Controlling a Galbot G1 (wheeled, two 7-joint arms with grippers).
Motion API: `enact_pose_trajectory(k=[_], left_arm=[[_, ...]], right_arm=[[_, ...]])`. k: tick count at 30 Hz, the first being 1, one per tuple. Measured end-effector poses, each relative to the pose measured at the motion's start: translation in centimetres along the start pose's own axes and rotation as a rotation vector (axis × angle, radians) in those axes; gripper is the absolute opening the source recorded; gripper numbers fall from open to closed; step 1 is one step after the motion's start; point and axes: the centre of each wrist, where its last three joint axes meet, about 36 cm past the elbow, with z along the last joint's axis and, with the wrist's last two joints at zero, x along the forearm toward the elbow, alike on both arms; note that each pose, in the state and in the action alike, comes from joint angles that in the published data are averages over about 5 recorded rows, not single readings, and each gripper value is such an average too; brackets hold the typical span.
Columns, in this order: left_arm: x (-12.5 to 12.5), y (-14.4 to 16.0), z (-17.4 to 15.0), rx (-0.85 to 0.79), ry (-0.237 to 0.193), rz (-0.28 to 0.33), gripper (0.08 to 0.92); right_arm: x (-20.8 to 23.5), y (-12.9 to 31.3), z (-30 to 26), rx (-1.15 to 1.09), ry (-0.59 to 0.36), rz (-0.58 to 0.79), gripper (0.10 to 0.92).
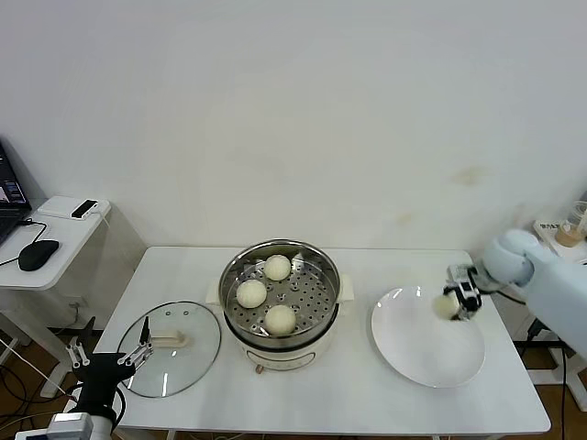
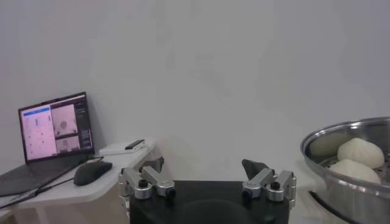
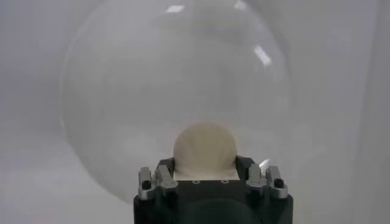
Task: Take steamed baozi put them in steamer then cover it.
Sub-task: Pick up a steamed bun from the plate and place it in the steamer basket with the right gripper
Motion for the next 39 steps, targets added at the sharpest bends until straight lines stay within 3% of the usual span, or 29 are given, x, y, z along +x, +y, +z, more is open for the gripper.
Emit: enact_pose_trajectory(k=[11,17,26,39], left_arm=[[0.0,0.1,0.0,-0.004,0.001,-0.005,0.823],[-0.1,0.1,0.1,-0.008,0.003,-0.008,0.823],[-0.4,0.3,0.2,-0.011,0.001,-0.013,0.823],[-0.9,0.4,0.4,-0.008,0.0,-0.02,0.823]], right_arm=[[8.0,-6.1,-9.8,0.099,-0.135,0.123,0.628],[9.6,-7.4,-15.4,0.117,-0.208,0.127,0.628],[8.2,-7.4,-22.0,0.08,-0.274,0.077,0.628],[3.2,-6.5,-27.2,-0.002,-0.241,0.025,0.628]])
